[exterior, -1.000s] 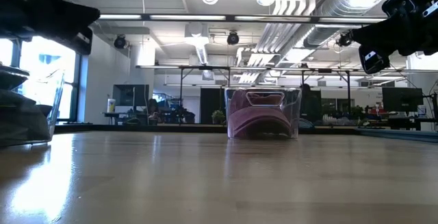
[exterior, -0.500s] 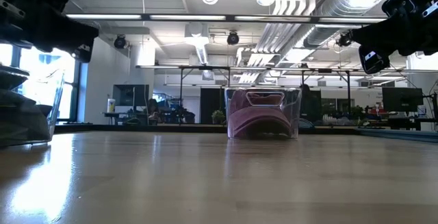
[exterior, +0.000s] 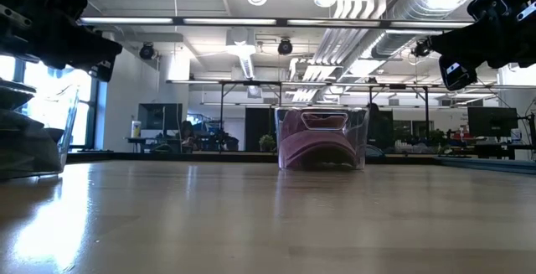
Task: Pick & Place hat
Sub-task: Return to Home Position
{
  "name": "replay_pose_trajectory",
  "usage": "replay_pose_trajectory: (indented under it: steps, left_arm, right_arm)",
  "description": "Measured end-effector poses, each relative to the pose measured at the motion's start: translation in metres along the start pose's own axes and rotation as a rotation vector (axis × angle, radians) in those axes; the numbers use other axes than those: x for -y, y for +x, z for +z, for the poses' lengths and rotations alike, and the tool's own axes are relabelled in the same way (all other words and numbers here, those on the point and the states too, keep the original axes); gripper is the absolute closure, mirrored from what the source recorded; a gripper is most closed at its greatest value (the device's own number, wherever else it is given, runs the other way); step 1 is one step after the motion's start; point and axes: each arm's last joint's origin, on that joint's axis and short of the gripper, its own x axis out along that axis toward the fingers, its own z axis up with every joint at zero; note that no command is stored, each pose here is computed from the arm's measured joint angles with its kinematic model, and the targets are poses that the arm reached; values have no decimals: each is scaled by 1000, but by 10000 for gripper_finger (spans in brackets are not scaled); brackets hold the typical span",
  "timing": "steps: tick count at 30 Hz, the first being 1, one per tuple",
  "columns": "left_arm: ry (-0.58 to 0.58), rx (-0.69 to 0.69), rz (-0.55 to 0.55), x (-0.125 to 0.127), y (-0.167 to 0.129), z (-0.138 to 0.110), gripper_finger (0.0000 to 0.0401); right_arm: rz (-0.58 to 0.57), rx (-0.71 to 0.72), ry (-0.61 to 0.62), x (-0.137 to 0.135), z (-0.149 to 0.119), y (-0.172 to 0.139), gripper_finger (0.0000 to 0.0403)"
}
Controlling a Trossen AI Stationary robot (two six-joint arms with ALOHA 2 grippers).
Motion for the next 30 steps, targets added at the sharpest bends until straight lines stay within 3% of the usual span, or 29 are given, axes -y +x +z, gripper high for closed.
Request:
replay_pose_trajectory:
  steps: [6, 14, 30]
  left_arm:
    - [6, 31, 43, -2, -2, 3, 401]
    - [174, 85, 156, -14, -8, 8, 401]
    - [178, 79, 148, -14, -8, 8, 401]
  right_arm:
    - [0, 0, 0, 0, 0, 0, 391]
    - [0, 0, 0, 0, 0, 0, 391]
    - [0, 0, 0, 0, 0, 0, 391]
